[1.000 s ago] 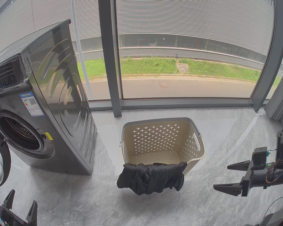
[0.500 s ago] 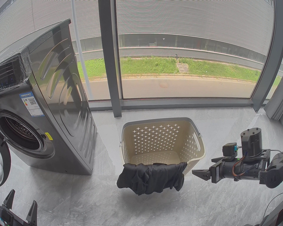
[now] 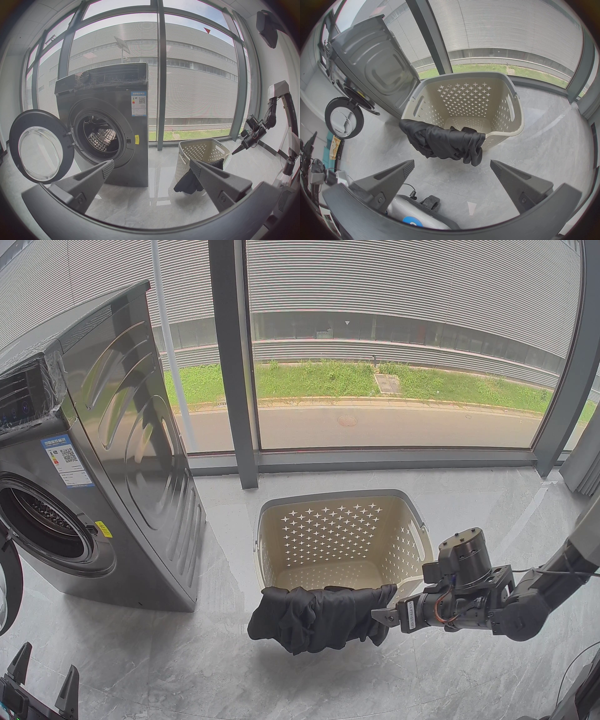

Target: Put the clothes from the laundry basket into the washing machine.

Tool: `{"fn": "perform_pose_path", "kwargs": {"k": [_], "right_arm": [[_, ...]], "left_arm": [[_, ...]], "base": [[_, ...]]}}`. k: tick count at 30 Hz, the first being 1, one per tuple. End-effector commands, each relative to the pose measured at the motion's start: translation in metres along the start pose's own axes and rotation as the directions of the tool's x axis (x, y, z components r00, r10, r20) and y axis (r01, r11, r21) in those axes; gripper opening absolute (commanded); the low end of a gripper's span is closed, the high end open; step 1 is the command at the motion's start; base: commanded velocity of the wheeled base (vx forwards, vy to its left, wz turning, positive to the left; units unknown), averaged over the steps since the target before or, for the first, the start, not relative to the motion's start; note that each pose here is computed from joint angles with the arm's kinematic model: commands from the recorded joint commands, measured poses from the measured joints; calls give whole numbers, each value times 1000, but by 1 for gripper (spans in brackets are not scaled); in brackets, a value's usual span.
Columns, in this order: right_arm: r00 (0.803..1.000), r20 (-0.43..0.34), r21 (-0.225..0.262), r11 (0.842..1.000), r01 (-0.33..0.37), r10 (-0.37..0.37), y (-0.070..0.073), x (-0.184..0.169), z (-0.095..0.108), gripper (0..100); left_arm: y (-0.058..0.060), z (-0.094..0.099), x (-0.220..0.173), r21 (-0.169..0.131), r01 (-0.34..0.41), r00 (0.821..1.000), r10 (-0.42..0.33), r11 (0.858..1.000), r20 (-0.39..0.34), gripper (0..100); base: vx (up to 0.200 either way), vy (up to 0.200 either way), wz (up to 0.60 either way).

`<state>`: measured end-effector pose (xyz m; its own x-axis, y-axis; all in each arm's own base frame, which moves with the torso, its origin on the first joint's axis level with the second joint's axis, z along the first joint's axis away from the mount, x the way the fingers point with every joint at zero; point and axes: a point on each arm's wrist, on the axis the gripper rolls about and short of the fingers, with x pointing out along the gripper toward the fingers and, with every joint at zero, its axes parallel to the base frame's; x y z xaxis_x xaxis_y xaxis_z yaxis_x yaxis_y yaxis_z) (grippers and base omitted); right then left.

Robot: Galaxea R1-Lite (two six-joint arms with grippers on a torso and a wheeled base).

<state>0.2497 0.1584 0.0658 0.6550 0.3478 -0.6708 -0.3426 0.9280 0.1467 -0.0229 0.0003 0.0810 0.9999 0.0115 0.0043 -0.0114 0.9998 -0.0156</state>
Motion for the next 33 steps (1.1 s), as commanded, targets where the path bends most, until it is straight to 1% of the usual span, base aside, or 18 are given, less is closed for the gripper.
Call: {"fn": "perform_pose_path", "kwargs": {"k": [1, 4, 9, 11, 14, 16, 17, 20, 30, 33], "right_arm": [[998, -58, 21, 999, 40, -39, 2, 30, -9, 100], [997, -69, 67, 997, 49, -45, 4, 43, -9, 100], [992, -116, 82, 994, 66, -56, 5, 63, -19, 100], [991, -123, 88, 994, 68, -57, 5, 71, -21, 100], [991, -122, 113, 991, 68, -54, 7, 78, -20, 100], [991, -122, 115, 991, 63, -48, 10, 80, -20, 100], [992, -123, 117, 992, 56, -42, 14, 82, -21, 100], [992, -122, 117, 992, 53, -38, 17, 90, -20, 100], [994, -103, 125, 991, 48, -35, 19, 116, -16, 100], [996, -87, 129, 991, 42, -31, 20, 122, -12, 100]], "left_arm": [[0, -5, 0, -3, -1, 1000, 1, 1000, -1, 100], [0, -5, 0, -4, 1, 1000, -1, 1000, 0, 100], [0, -5, 0, -6, 1, 1000, -1, 1000, 0, 100], [0, -5, 0, -6, 1, 1000, -1, 1000, 0, 100], [0, -5, 0, -6, 1, 1000, -1, 1000, 0, 100], [0, -5, 0, -6, 1, 1000, -1, 1000, 0, 100], [0, -5, 0, -6, 1, 1000, -1, 1000, 0, 100], [0, -5, 0, -6, 1, 1000, -1, 1000, 0, 100], [0, -5, 0, -7, 1, 1000, -1, 1000, 0, 100], [0, -5, 0, -7, 1, 1000, -1, 1000, 0, 100]], "base": [[0, 0, 0], [0, 0, 0], [0, 0, 0], [0, 0, 0], [0, 0, 0], [0, 0, 0], [0, 0, 0], [0, 0, 0], [0, 0, 0], [0, 0, 0]]}}
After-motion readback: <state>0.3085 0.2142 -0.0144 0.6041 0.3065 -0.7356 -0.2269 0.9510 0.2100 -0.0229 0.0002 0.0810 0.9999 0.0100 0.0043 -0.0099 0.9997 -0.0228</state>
